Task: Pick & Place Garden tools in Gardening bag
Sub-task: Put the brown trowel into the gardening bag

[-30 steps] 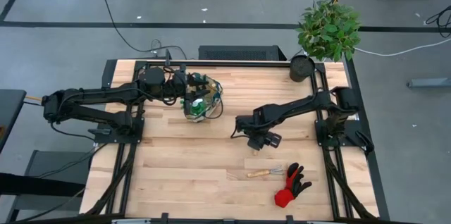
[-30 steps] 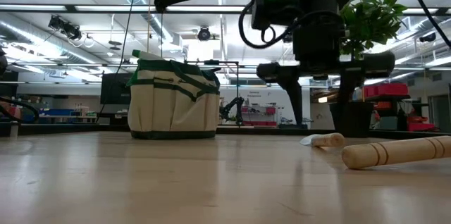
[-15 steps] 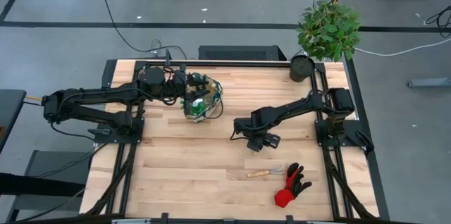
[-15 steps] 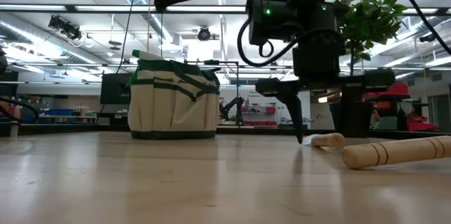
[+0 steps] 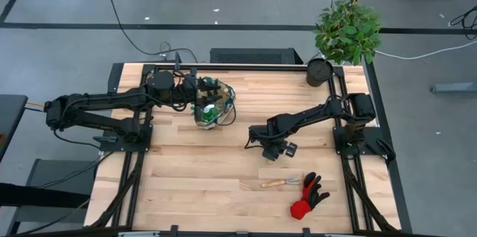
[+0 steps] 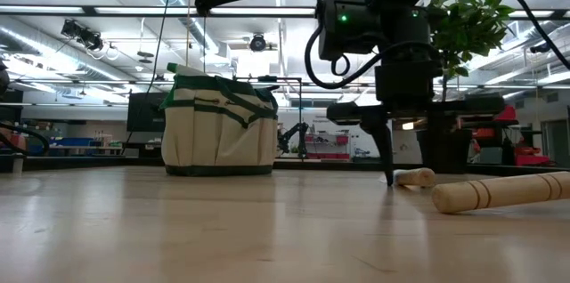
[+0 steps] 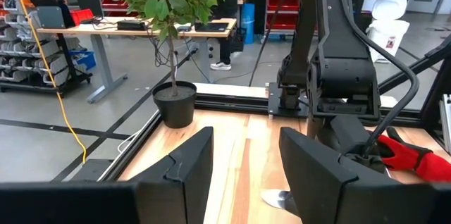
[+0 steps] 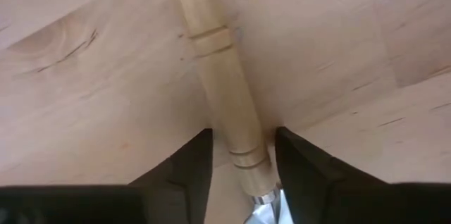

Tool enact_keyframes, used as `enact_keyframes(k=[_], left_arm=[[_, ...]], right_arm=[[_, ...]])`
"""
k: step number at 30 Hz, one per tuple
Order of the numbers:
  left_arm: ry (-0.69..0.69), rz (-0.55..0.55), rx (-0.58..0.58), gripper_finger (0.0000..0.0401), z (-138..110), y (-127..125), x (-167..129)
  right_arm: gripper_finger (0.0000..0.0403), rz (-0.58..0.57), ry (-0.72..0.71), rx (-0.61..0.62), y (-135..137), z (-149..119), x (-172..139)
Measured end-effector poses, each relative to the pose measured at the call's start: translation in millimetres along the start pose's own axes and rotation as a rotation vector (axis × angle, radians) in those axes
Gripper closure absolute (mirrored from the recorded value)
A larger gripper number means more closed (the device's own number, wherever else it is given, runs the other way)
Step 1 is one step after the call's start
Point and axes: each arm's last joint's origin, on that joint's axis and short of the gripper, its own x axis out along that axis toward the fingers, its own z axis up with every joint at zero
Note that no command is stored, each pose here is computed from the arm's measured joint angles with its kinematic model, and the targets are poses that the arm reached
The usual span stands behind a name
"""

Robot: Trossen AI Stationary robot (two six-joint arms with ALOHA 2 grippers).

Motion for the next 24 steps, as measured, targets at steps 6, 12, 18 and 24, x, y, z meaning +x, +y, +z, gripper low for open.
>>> enact_keyframes(k=[6, 12, 18, 24], left_arm=[[0.000, 0.013, 0.000, 0.0231, 0.0, 0.5, 0.0], [0.000, 0.019, 0.000, 0.0231, 0.0, 0.7, 0.0], [0.000, 0.019, 0.000, 0.0231, 0.0, 0.7, 0.0], [0.000, 0.019, 0.000, 0.0231, 0.0, 0.7, 0.0]], right_arm=[[0.0292, -0.002, -0.003, -0.003, -0.3, 0.1, 0.2], [0.0322, -0.002, -0.003, -0.006, -0.3, 0.1, 0.4], [0.0345, -0.001, -0.003, -0.019, 0.1, 0.5, 0.4], [0.0349, -0.005, -0.005, -0.015, 0.4, 0.5, -0.8]])
